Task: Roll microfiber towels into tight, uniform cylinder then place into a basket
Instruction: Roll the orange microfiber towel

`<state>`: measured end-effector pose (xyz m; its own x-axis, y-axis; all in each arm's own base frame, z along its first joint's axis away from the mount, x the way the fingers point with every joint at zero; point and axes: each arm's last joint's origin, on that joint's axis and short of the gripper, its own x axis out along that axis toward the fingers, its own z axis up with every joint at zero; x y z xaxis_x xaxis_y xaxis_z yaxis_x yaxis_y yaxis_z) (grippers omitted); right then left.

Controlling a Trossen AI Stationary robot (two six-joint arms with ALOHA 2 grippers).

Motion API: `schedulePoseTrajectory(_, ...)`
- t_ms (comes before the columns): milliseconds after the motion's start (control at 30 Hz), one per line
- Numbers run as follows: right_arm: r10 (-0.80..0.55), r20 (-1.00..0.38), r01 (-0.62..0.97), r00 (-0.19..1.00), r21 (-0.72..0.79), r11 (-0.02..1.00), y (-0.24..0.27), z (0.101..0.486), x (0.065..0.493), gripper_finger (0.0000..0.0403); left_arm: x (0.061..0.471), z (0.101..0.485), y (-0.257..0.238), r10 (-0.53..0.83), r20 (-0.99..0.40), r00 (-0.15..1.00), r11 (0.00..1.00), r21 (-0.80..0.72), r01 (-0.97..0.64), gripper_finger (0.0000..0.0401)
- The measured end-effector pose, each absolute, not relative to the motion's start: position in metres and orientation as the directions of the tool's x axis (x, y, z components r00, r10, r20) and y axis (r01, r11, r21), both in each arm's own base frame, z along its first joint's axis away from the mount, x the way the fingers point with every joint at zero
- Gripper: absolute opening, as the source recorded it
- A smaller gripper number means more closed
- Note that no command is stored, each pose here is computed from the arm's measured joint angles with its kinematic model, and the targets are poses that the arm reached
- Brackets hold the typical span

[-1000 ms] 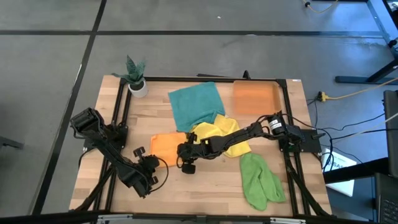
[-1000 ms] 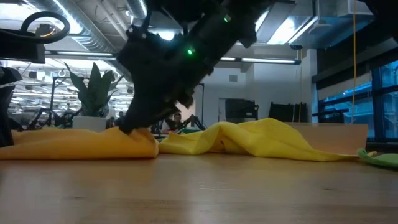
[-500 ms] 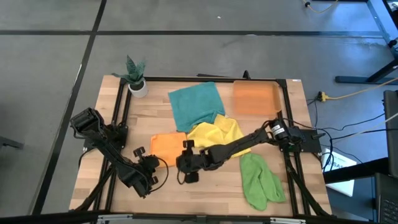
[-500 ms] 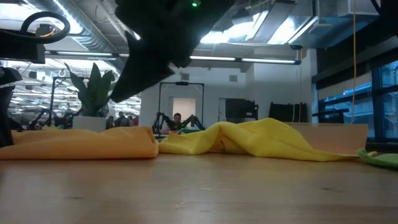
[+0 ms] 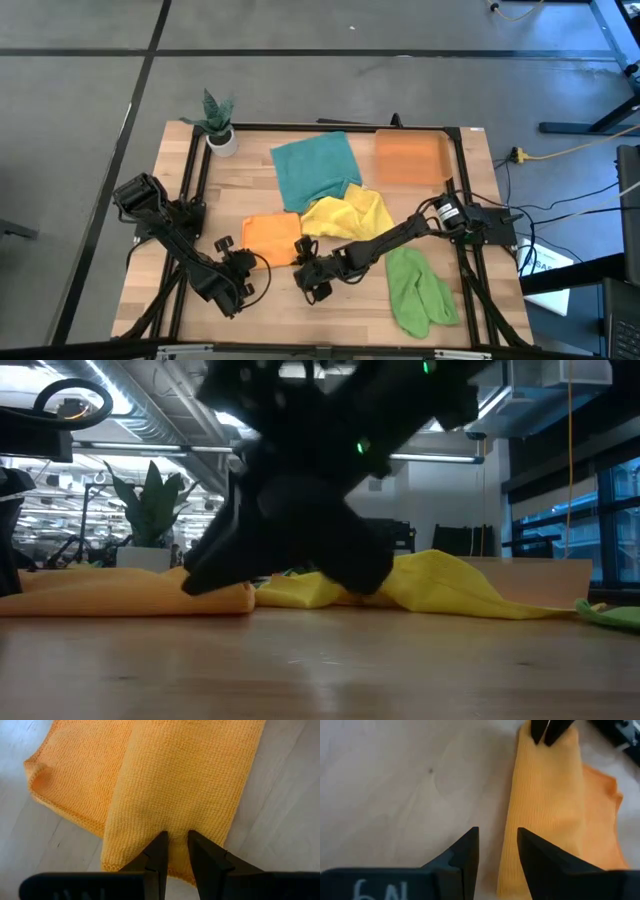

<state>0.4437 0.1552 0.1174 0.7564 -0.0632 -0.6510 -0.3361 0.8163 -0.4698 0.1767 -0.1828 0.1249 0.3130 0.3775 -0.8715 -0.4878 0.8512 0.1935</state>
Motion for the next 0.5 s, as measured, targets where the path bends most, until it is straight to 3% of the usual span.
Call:
schedulePoseTrajectory(267,-0.087,-0.632,-0.306,0.77,-0.486,0.818,0.14,0.102,0.439,0.0135,0.177,0.125,-0.183,0.377,-0.872,0.313,0.851,0.193,-0.488,0.0069)
schedulePoseTrajectory(500,-0.184,-0.61,-0.237,0.771,-0.542,0.806,0.137,0.102,0.438,0.0135,0.177,0.125,-0.183,0.377,-0.872,0.313,0.851,0.193,-0.488,0.0069)
